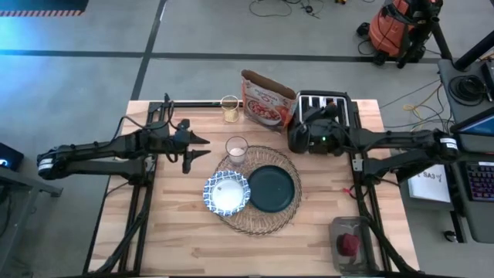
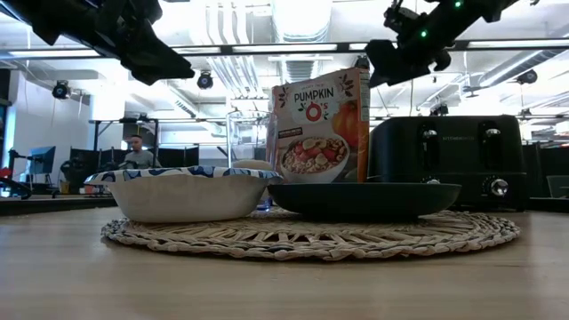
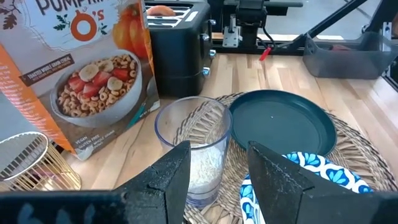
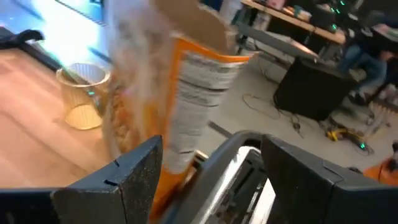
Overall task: Arrange a breakfast setting
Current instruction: Pour the cereal from the orange cereal box into the white bowl
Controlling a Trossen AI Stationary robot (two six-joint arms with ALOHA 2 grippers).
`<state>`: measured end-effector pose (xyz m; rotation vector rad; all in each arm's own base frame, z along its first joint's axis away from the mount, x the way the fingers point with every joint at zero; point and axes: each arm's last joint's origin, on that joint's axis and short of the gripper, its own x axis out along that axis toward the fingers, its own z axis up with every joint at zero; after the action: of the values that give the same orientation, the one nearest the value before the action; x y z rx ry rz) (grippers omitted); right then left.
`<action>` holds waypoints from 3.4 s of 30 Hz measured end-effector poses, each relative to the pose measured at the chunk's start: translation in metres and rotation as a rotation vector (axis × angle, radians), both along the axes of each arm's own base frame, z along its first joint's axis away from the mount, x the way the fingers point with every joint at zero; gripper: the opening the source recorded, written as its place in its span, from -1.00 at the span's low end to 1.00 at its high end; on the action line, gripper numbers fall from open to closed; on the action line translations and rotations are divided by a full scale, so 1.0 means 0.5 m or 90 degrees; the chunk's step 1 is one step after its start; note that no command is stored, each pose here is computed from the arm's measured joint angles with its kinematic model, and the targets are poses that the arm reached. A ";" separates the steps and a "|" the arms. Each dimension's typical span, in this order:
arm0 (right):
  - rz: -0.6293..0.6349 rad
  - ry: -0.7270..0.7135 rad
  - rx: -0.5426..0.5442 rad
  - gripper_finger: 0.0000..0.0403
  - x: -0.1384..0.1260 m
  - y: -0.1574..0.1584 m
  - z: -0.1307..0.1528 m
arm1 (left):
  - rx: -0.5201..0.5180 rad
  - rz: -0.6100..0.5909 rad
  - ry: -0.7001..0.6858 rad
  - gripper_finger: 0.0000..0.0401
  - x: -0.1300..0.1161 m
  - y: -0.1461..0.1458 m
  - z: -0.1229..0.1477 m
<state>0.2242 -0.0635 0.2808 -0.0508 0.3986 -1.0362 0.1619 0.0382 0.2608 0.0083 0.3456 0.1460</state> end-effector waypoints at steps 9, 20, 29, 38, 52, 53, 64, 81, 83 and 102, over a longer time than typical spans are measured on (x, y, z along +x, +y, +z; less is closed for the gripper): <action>0.013 0.029 0.001 0.29 -0.005 -0.021 -0.001 | -0.003 0.002 0.001 -0.29 0.000 0.000 -0.001; 0.024 0.043 0.043 0.62 -0.006 -0.038 -0.017 | -0.001 0.005 0.002 -0.29 0.000 0.002 -0.001; -0.017 0.132 -0.005 0.76 0.017 -0.050 -0.045 | -0.008 0.006 0.005 -0.29 0.000 0.002 -0.002; 0.029 0.160 0.040 0.76 0.044 -0.105 -0.091 | -0.020 0.011 0.002 -0.29 0.000 0.002 -0.002; 0.168 0.073 0.065 0.76 0.051 -0.154 -0.084 | -0.026 0.014 0.001 -0.29 0.000 0.002 -0.002; 0.170 0.070 0.069 0.76 0.051 -0.155 -0.085 | -0.026 0.015 0.001 -0.29 0.000 0.002 -0.002; 0.156 0.063 0.070 0.76 0.083 -0.164 -0.120 | -0.022 0.028 -0.004 -0.29 0.003 0.004 -0.001; 0.133 0.002 0.105 0.76 0.091 -0.166 -0.127 | -0.026 0.030 -0.007 -0.29 0.003 0.004 0.000; 0.136 0.002 0.106 0.76 0.089 -0.165 -0.126 | -0.026 0.030 -0.006 -0.29 0.003 0.004 0.000; 0.131 -0.004 0.113 0.19 0.088 -0.165 -0.125 | -0.024 0.029 -0.006 -0.29 0.003 0.004 0.000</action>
<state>0.2683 -0.1460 0.2180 0.0698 0.4680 -0.7954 0.1633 0.0402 0.2607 -0.0369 0.3387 0.1844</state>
